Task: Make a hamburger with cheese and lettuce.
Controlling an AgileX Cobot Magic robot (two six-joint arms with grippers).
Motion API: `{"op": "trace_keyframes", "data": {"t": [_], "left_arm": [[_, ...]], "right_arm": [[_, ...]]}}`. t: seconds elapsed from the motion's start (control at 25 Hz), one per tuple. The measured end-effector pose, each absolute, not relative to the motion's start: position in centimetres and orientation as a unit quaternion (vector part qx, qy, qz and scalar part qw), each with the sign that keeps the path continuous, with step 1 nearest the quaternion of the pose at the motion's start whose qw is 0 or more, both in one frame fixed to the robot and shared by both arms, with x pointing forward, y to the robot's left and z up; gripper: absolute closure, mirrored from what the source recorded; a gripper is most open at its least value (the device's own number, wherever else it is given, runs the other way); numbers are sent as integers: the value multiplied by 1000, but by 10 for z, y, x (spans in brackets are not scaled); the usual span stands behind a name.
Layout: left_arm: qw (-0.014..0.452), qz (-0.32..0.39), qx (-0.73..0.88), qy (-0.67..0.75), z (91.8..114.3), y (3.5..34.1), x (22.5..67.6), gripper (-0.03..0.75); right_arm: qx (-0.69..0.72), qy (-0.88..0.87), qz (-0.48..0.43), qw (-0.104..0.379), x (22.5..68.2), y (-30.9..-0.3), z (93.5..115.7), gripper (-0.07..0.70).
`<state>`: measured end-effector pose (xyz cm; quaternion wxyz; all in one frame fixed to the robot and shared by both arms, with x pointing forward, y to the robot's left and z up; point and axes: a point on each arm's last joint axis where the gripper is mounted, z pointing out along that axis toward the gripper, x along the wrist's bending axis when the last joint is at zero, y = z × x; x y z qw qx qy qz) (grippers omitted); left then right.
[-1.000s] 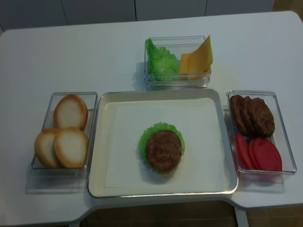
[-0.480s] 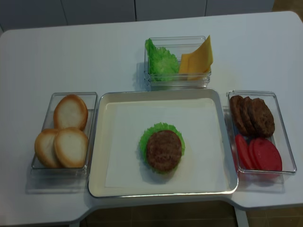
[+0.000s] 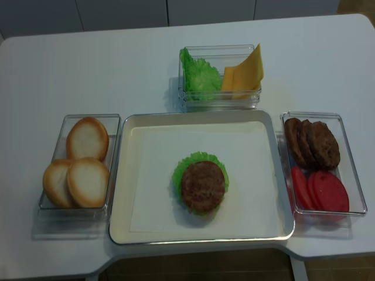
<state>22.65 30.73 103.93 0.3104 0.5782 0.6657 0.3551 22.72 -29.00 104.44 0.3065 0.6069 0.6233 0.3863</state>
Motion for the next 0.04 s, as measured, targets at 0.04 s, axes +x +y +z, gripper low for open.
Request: {"op": "trace_keyframes", "data": {"t": [0.04], "left_arm": [[310,355,578,666,1039,307,226,288]], "right_arm": [[607,623,386,307,227,-290,1044,171]]}}
